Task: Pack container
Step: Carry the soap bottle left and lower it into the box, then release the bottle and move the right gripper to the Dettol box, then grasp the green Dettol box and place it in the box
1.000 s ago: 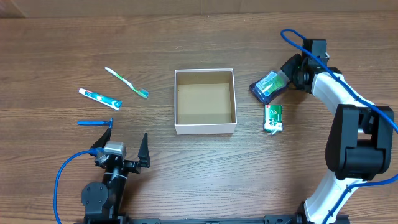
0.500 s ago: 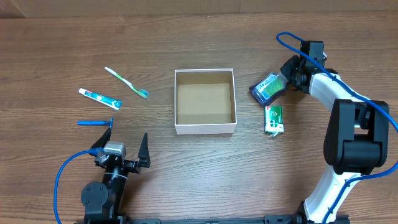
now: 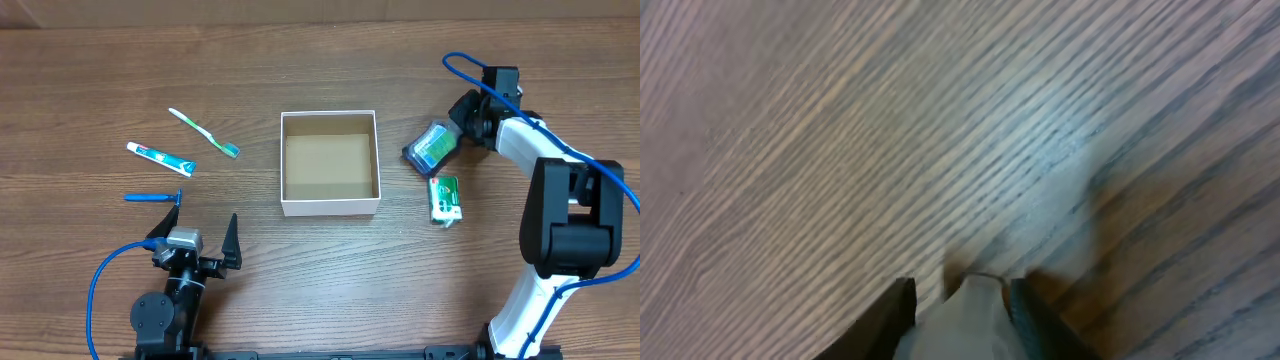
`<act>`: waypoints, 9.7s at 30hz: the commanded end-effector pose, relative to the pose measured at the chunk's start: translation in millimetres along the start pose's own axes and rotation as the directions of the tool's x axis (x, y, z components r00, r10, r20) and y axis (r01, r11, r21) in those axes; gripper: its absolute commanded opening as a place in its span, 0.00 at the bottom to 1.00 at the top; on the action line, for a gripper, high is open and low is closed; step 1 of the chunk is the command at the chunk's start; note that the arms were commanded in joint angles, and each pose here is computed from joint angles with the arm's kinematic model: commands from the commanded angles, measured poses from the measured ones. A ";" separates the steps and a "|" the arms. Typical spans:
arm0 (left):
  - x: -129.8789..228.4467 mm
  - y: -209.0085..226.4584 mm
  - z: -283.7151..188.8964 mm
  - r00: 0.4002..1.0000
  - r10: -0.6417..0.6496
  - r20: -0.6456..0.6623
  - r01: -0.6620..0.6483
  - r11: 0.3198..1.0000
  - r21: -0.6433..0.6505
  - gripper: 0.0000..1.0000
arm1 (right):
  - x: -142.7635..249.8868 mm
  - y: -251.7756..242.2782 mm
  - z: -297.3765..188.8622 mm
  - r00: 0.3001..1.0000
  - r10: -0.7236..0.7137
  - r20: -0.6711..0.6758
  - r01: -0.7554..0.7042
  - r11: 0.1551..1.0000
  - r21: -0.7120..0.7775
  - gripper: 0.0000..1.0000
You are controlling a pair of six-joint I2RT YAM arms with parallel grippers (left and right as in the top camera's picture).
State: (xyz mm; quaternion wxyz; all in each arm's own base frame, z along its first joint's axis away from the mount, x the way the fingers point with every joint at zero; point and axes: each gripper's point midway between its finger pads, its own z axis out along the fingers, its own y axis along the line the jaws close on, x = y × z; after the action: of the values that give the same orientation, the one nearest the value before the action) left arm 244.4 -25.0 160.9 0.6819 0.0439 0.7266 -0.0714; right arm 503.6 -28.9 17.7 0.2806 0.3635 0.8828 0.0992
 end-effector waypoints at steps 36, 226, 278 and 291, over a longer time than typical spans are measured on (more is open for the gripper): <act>-0.1 0.6 -0.2 1.000 -0.017 0.004 0.017 1.000 -0.001 1.00 | -83.2 143.8 -198.0 0.909 -0.383 0.165 0.416 0.863 -0.286 0.04; -0.1 0.5 -0.2 1.000 -0.017 0.004 0.017 1.000 -0.001 1.00 | 130.1 3.9 -79.2 0.640 -0.485 -0.596 0.532 0.839 -0.111 0.41; -0.1 0.5 -0.2 1.000 -0.017 0.004 0.017 1.000 -0.001 1.00 | 198.0 167.0 -125.0 0.524 -0.783 -0.335 0.614 0.620 -0.488 0.57; -0.1 0.5 -0.2 1.000 -0.017 0.004 0.017 1.000 -0.001 1.00 | 193.6 174.6 -131.9 0.529 -0.785 -0.323 0.610 0.616 -0.498 0.75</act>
State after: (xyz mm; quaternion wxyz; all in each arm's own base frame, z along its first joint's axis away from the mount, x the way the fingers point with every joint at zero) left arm 244.4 -25.0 160.9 0.6819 0.0439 0.7266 -0.0714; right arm 415.2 236.8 95.6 0.0942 -0.1189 0.9653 0.2125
